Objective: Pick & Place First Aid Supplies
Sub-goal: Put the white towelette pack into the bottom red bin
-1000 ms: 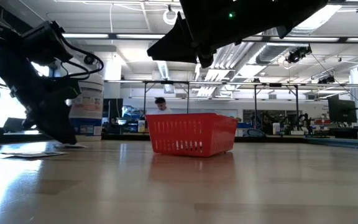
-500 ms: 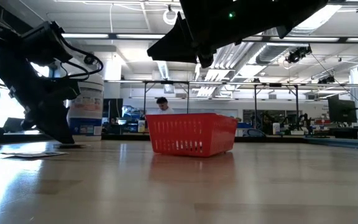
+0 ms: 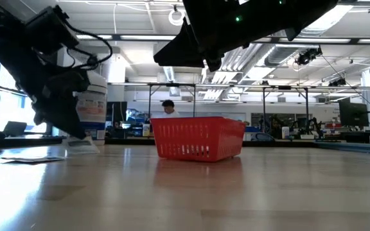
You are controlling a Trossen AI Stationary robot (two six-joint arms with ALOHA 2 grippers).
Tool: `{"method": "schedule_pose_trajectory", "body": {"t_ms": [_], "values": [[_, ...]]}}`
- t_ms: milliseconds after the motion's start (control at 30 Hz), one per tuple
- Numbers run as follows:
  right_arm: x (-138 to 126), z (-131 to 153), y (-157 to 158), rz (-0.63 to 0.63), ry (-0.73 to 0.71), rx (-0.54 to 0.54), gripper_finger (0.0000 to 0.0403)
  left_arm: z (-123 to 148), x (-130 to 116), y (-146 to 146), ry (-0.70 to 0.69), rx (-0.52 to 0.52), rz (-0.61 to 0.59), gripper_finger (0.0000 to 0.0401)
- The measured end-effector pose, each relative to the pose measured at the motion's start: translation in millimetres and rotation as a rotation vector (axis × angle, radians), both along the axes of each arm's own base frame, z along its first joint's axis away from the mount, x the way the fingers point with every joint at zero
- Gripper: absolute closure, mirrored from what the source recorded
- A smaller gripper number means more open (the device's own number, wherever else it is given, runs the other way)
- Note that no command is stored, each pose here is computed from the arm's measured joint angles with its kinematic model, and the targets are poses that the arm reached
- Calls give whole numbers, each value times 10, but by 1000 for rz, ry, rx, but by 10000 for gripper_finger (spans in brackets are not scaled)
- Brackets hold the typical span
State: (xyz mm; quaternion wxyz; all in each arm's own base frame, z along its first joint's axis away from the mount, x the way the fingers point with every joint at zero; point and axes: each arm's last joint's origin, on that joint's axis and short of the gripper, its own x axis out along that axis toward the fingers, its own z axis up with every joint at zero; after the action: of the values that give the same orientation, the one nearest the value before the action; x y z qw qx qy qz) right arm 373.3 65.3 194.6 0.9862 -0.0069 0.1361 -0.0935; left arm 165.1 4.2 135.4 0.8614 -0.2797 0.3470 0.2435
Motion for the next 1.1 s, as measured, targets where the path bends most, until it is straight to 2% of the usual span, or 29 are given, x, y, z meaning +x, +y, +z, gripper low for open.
{"method": "schedule_pose_trajectory", "body": {"t_ms": [400,667,900,1100], "values": [[-3,-3,-11,-31,8,-37,324,324,175,-241,-118,110,-84,401],[-22,21,-8,-31,14,-43,325,449,217,-347,-162,145,-101,401],[-322,421,22,-116,71,-114,324,642,390,-457,-363,155,-156,401],[-608,727,57,-116,90,-135,325,612,600,-477,-461,144,-167,401]]}}
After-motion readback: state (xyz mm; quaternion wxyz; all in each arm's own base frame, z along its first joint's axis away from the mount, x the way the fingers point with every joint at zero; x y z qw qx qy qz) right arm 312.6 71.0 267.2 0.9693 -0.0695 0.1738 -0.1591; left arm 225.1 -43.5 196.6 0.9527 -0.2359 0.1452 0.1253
